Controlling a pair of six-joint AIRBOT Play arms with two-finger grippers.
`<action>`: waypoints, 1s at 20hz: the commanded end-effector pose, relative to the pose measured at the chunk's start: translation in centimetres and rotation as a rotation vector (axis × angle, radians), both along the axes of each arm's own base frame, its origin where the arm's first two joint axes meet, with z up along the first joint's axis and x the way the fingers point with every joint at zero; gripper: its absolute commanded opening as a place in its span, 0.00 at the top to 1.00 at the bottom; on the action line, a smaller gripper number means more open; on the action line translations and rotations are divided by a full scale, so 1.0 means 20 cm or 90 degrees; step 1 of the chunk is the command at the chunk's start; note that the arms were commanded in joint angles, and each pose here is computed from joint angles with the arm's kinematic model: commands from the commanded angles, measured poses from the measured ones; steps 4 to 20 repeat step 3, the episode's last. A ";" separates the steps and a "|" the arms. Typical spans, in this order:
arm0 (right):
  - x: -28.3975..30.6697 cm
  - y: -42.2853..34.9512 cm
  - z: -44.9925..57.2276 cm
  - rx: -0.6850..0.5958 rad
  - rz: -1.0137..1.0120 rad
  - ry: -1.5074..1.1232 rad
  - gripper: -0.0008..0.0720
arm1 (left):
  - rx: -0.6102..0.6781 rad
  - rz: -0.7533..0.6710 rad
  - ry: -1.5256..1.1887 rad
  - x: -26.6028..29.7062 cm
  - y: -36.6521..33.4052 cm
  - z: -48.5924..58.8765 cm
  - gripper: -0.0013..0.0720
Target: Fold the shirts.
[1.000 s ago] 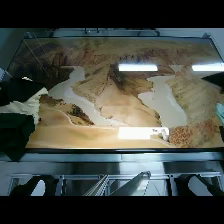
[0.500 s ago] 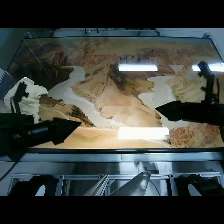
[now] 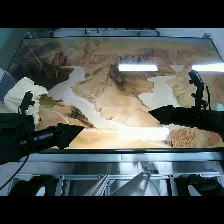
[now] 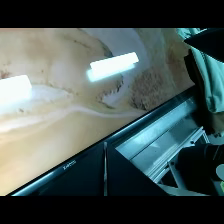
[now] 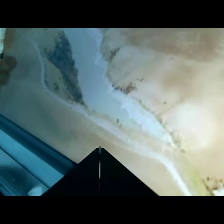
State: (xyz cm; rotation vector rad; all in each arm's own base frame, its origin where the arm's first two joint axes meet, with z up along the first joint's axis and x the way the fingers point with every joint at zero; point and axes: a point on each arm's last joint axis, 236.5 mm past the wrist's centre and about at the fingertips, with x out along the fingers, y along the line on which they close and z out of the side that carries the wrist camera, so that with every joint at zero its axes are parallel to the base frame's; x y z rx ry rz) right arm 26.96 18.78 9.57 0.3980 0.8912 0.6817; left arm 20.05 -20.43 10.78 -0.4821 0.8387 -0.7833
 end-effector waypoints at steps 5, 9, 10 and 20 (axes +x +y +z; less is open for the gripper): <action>0.00 0.02 0.01 0.014 -0.002 0.002 0.96 | -0.002 0.005 -0.001 0.01 0.00 0.00 0.96; 0.00 0.02 0.01 0.014 -0.002 0.002 0.96 | -0.002 0.005 -0.001 0.01 0.00 0.00 0.96; 0.00 0.02 0.01 0.014 -0.002 0.002 0.96 | -0.002 0.005 -0.001 0.01 0.00 0.00 0.96; 0.00 0.02 0.01 0.014 -0.002 0.002 0.96 | -0.002 0.005 -0.001 0.01 0.00 0.00 0.96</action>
